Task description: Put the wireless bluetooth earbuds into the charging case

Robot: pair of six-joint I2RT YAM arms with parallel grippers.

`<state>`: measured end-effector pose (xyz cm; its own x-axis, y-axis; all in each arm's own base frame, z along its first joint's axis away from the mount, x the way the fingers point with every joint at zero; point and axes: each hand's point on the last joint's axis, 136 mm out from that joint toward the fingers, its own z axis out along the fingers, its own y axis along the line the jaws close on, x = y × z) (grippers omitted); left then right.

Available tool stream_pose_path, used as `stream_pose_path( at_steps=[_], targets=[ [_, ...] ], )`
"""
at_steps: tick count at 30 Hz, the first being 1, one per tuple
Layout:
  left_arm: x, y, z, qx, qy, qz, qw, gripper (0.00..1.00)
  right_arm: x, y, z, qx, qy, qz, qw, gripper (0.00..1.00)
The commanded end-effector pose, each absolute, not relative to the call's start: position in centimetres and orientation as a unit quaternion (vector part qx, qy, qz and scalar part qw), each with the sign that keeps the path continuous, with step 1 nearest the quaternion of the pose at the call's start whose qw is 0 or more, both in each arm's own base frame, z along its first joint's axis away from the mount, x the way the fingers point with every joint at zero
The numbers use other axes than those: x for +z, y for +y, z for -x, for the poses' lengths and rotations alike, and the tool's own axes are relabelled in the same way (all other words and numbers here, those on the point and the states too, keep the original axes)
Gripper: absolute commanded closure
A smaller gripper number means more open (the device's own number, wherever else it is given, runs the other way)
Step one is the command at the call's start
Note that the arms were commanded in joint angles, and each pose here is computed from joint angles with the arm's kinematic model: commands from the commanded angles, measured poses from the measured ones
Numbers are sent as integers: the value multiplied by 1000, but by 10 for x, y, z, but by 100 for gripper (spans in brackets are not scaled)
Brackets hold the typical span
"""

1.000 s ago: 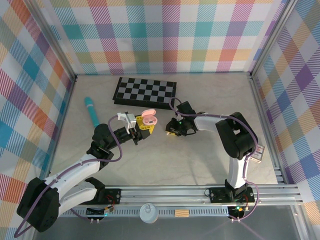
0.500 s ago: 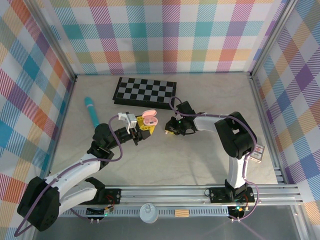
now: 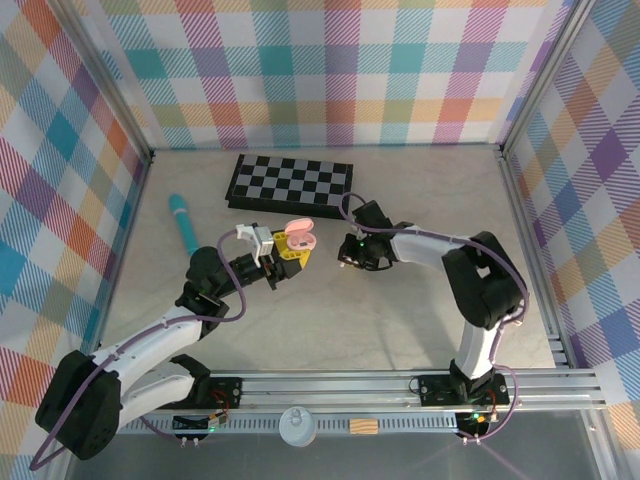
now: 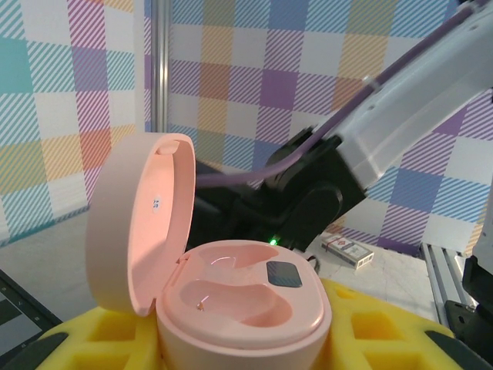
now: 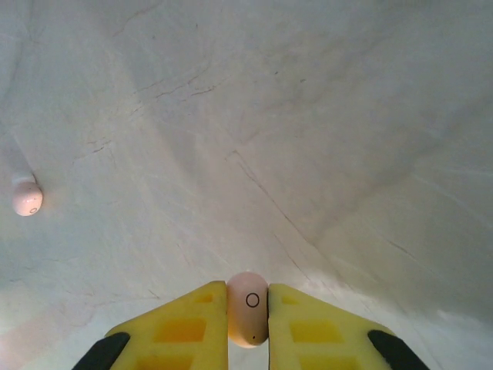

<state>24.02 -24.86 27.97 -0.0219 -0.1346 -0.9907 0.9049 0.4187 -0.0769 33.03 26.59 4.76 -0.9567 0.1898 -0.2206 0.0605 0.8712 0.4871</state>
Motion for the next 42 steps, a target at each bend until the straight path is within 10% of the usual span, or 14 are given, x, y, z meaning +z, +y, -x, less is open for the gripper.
stream_pose_path(
  at_steps=[1,14,42],
  targets=[
    [301,-247,-243,-423,549,-334,640,67,73,237,-329,151,971,-42,183,85],
    [288,-251,-254,-419,561,-332,632,67,119,208,-318,45,965,-23,258,86],
    [295,-266,-235,-471,536,-377,591,67,340,316,-217,351,710,415,448,86]
  ],
)
